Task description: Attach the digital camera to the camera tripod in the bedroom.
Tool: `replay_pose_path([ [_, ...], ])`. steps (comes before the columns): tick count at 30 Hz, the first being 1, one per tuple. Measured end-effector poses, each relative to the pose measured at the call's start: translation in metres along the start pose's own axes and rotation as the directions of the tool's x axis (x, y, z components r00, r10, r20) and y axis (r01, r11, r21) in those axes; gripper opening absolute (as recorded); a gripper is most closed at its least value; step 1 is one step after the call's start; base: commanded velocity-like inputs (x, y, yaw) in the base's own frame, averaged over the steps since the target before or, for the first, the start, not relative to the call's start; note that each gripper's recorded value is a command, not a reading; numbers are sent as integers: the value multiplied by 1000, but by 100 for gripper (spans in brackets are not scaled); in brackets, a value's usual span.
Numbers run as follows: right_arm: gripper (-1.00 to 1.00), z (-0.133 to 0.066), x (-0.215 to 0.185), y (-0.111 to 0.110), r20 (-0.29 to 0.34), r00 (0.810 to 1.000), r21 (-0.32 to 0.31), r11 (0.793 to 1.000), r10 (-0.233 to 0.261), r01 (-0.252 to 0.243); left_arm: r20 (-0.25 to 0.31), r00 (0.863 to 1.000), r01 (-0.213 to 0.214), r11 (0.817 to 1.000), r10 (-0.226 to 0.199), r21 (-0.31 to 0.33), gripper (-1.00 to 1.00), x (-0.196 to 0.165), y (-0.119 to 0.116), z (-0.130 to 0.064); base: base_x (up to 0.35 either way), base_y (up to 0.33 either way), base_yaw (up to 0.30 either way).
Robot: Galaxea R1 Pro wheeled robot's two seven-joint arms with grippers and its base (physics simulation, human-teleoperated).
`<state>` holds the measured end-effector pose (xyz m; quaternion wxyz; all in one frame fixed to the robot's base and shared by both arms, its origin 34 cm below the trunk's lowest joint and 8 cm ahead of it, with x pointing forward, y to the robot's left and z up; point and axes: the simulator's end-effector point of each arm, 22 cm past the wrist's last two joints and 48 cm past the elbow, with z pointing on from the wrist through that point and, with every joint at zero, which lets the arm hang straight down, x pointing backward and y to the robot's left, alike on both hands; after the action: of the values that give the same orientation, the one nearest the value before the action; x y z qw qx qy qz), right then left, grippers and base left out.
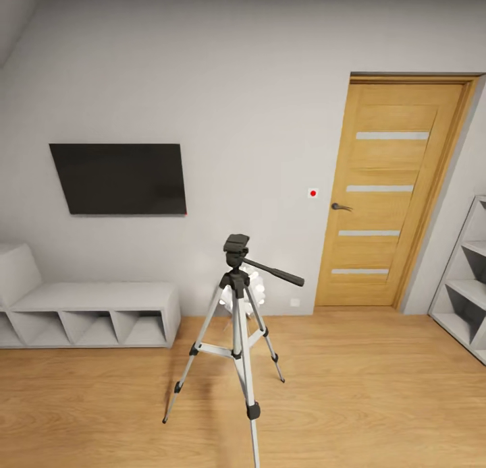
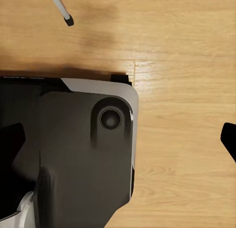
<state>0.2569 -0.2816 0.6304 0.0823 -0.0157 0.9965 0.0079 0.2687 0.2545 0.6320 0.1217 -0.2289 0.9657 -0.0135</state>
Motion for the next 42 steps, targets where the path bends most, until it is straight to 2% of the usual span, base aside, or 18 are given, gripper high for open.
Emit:
replay_pose_path([
  [7, 100, 0, 0, 0, 1, 1000, 0, 1000, 0, 0, 0, 1000, -13, 1000, 13, 3, -100, 0, -1, 0, 47, 38, 0],
  [19, 100, 0, 0, 0, 1, 1000, 1, 1000, 0, 0, 0, 1000, -4, 1000, 4, 1, -100, 0, 0, 0, 159, 134, 0],
  [29, 100, 0, -1, 0, 3, 1000, 0, 1000, 0, 0, 0, 1000, -17, 1000, 17, 5, -100, 0, -2, 0, 67, 179, 0],
  [42, 100, 1, 2, 3, -3, 1000, -10, 1000, 2, -2, -6, 1000, -14, 1000, 14, 1, -100, 2, -1, 0, 4, 12, -30],
])
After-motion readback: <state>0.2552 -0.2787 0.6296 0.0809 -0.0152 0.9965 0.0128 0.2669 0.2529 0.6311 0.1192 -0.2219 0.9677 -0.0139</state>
